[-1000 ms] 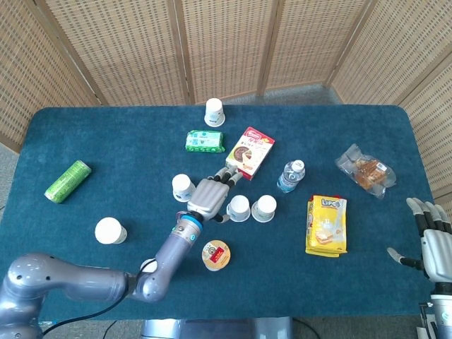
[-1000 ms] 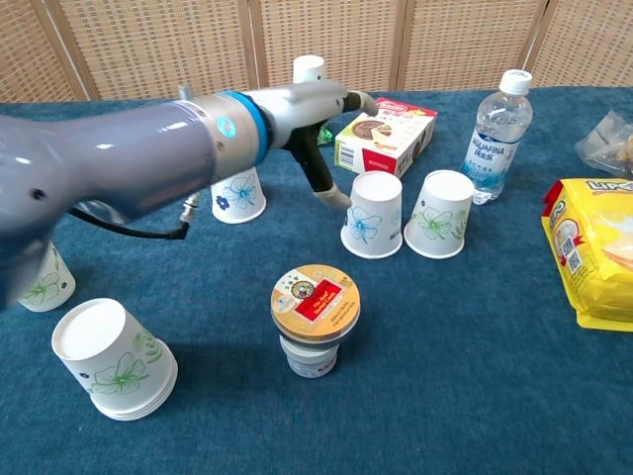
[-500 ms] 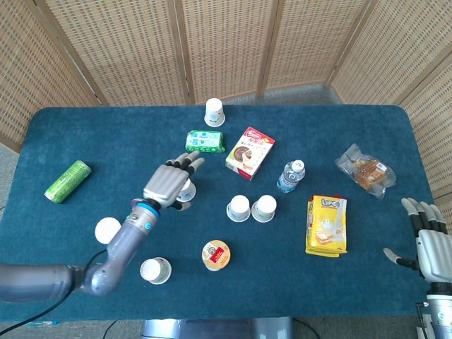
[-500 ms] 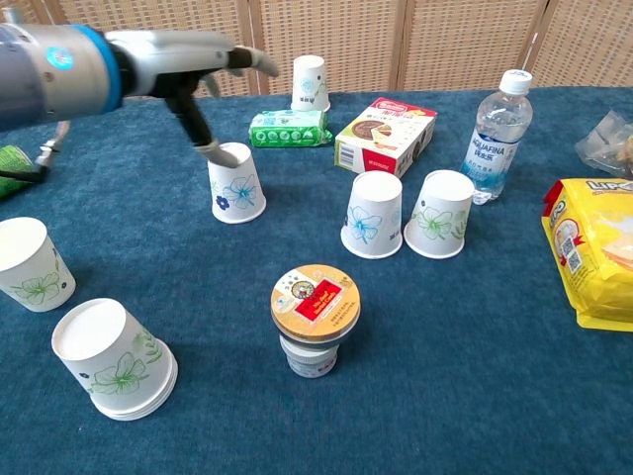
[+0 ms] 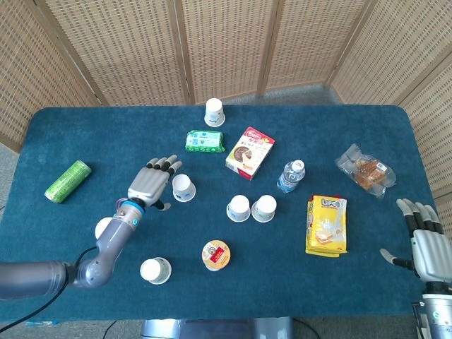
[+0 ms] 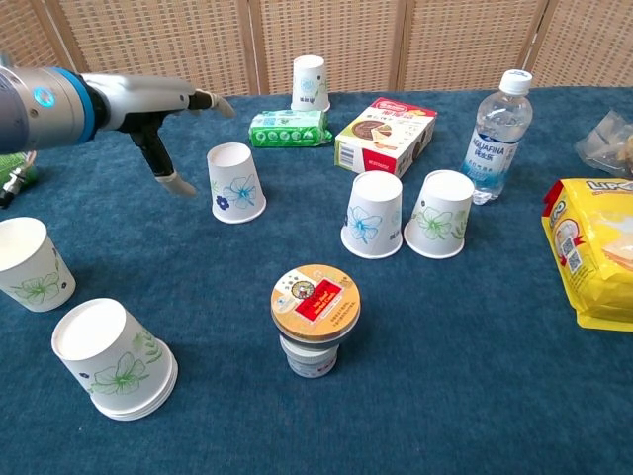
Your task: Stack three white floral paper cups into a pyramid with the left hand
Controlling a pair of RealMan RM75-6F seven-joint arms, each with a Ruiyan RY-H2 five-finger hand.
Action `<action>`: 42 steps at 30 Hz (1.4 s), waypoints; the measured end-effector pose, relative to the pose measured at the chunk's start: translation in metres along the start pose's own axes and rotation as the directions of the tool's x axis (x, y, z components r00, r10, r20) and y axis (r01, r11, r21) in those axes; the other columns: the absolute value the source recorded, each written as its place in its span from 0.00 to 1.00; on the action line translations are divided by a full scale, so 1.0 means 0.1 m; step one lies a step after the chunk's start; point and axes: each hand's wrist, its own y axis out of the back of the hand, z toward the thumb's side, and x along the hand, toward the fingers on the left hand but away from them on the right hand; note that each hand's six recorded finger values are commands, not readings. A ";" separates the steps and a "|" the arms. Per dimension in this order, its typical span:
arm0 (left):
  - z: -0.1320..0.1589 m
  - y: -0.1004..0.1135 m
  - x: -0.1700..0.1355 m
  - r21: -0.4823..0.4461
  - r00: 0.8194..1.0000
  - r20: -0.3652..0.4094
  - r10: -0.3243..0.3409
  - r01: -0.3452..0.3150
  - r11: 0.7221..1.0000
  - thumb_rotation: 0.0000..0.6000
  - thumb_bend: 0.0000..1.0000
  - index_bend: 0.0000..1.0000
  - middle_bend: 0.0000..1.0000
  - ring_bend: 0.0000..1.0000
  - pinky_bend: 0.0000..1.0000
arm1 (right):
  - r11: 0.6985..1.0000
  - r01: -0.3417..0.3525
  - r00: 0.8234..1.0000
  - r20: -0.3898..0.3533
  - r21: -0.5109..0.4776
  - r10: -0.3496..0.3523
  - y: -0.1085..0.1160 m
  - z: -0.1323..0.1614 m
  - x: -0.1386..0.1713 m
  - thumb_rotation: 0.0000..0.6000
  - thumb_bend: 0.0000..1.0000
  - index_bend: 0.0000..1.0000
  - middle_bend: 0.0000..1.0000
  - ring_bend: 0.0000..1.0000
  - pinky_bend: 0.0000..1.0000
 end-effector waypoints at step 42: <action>0.28 0.01 0.20 0.002 0.991 -0.043 0.129 -0.129 0.992 1.00 0.32 0.32 0.48 0.47 0.54 | 1.000 0.006 1.000 0.003 -0.012 -0.006 0.03 -0.03 0.00 1.00 0.00 0.00 0.00 0.00 0.00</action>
